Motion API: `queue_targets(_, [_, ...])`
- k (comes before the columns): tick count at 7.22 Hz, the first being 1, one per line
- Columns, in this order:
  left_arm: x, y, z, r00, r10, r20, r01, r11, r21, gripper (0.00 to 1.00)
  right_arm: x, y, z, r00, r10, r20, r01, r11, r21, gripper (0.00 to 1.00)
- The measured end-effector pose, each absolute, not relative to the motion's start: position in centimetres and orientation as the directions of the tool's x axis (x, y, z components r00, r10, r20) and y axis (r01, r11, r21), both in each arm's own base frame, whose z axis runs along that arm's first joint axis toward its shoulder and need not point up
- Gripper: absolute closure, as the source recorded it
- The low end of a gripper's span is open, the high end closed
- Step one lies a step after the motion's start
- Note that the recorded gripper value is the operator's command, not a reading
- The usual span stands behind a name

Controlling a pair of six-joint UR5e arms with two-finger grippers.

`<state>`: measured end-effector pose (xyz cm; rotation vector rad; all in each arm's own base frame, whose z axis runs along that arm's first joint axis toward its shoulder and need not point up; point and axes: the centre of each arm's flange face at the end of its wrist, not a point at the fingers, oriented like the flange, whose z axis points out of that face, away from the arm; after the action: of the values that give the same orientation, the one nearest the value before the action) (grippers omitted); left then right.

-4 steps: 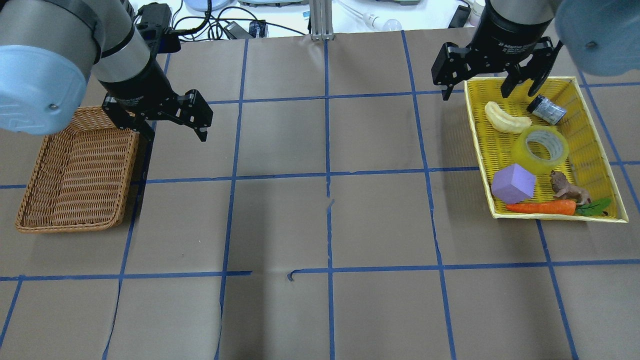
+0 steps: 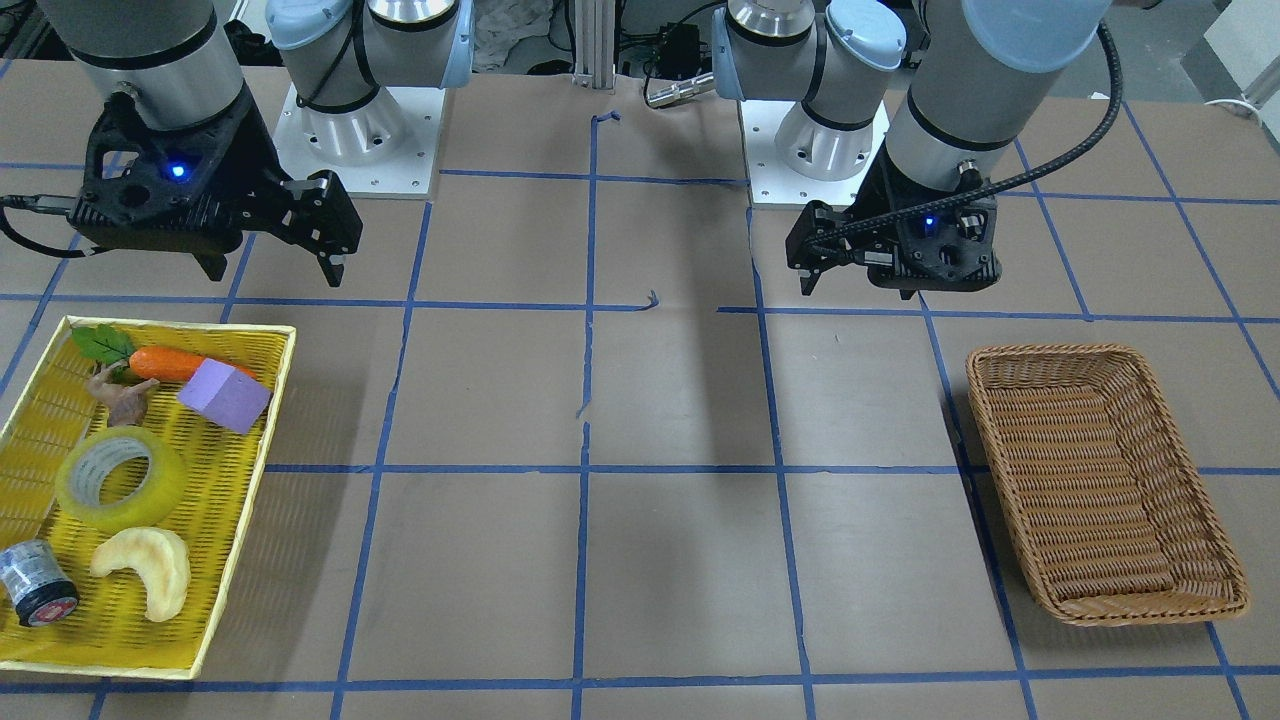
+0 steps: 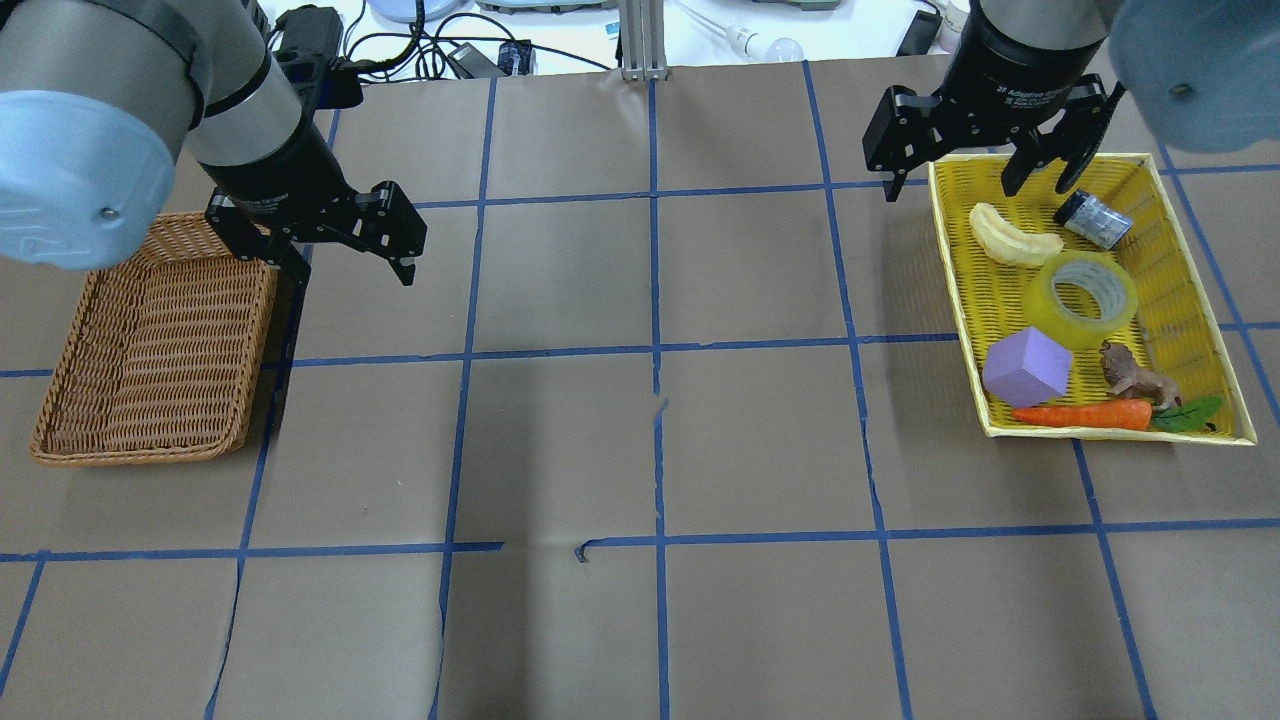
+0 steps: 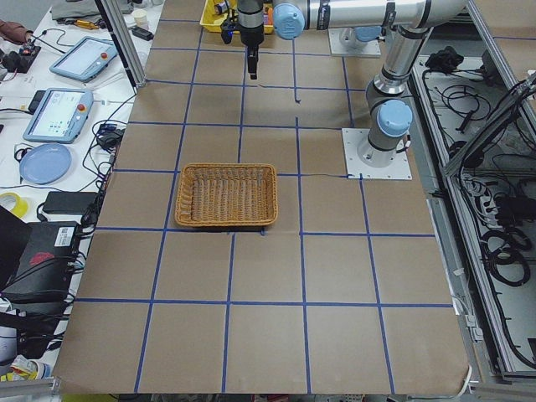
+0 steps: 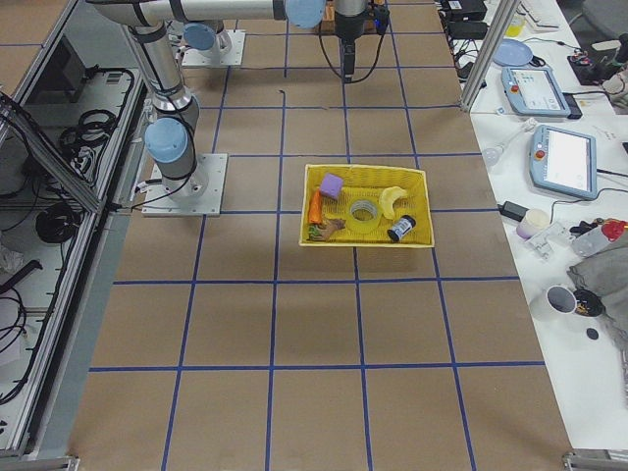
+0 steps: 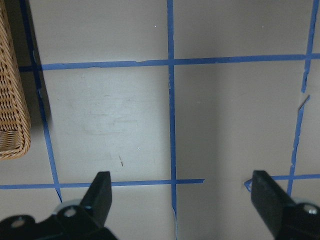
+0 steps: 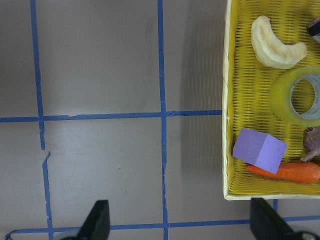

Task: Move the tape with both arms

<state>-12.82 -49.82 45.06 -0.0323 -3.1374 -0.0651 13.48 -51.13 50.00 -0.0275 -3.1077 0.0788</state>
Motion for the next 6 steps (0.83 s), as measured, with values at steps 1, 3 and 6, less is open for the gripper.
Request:
queue_targets(1, [-12.82, -49.81, 45.04, -1.000, 0.020, 0.004, 0.021, 0.999, 0.042, 0.00, 13.47, -51.14, 50.00, -0.999, 0.018, 0.032, 0.016, 0.999, -0.051, 0.00])
queue_targets(3, [-12.82, -49.79, 45.06, -1.000, 0.020, 0.004, 0.021, 0.999, 0.042, 0.00, 13.44, -51.20, 50.00, -0.999, 0.017, 0.032, 0.015, 0.999, -0.051, 0.00])
queue_targets(6, [-12.84, -49.74, 45.04, -1.000, 0.020, 0.006, 0.021, 0.999, 0.044, 0.00, 13.29, -51.28, 49.99, -0.999, 0.019, 0.033, 0.017, 0.999, -0.050, 0.00])
